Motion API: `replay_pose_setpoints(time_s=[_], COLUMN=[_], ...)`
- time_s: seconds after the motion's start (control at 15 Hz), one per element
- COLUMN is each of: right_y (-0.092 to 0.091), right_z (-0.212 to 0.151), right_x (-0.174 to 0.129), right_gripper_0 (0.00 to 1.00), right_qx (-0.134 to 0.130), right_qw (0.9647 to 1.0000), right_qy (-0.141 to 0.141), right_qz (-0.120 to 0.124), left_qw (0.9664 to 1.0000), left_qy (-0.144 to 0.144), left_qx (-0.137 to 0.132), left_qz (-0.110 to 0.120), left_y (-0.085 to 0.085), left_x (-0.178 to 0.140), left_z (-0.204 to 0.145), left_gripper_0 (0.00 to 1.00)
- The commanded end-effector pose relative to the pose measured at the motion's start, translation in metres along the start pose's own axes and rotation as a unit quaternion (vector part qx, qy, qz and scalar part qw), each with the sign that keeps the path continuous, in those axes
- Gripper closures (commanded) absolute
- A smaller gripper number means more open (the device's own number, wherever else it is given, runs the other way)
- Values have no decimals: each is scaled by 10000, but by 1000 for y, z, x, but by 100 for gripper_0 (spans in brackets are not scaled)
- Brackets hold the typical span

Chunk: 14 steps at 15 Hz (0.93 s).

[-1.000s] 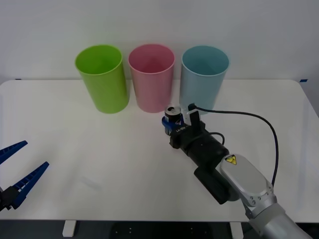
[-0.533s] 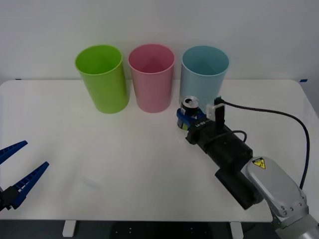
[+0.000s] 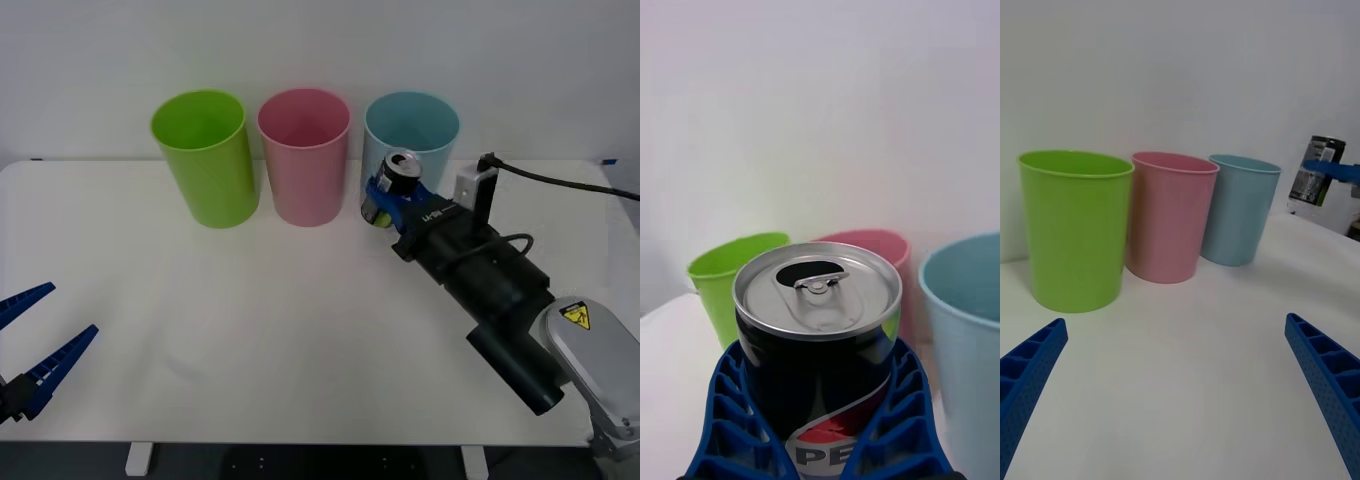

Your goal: Grasp the object on the table and drop it into the matching bin: aluminum can to the light blue bin, PET bottle to the pink bin.

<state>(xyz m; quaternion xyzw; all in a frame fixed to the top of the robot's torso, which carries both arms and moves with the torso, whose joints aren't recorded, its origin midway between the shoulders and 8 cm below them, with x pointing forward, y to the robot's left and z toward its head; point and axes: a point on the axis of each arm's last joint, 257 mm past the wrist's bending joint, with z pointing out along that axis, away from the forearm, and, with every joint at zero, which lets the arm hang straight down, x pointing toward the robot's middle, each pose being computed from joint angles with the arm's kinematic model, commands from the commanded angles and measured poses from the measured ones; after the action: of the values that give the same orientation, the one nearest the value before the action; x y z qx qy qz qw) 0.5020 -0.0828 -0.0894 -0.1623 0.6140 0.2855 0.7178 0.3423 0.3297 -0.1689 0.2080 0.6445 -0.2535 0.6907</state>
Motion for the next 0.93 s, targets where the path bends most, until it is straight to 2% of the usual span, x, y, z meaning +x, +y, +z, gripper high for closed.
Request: replay_pose_setpoints(time_s=[0.07, 0.27, 0.47, 0.67, 0.73, 0.93], right_y=[2, -2, -10, -33, -44, -71], right_z=[5, 10, 16, 31, 38, 56], right_x=[-30, -57, -79, -92, -99, -109], right_gripper_0=[100, 100, 100, 100, 100, 100], right_qx=[-274, -461, -482, -366, -275, -60], right_qw=[9995, 9985, 9982, 9982, 9977, 9973], right_qy=[-161, -284, -363, -361, -364, -369], right_qz=[9, -127, -52, -317, -496, -629], left_qw=[10000, 10000, 10000, 10000, 10000, 10000], left_qy=[0, 0, 0, 0, 0, 0], left_qx=[0, 0, 0, 0, 0, 0], left_qz=[0, 0, 0, 0, 0, 0], left_y=[0, 0, 0, 0, 0, 0], left_x=[0, 0, 0, 0, 0, 0], left_z=[0, 0, 0, 0, 0, 0], left_gripper_0=[0, 0, 0, 0, 0, 0])
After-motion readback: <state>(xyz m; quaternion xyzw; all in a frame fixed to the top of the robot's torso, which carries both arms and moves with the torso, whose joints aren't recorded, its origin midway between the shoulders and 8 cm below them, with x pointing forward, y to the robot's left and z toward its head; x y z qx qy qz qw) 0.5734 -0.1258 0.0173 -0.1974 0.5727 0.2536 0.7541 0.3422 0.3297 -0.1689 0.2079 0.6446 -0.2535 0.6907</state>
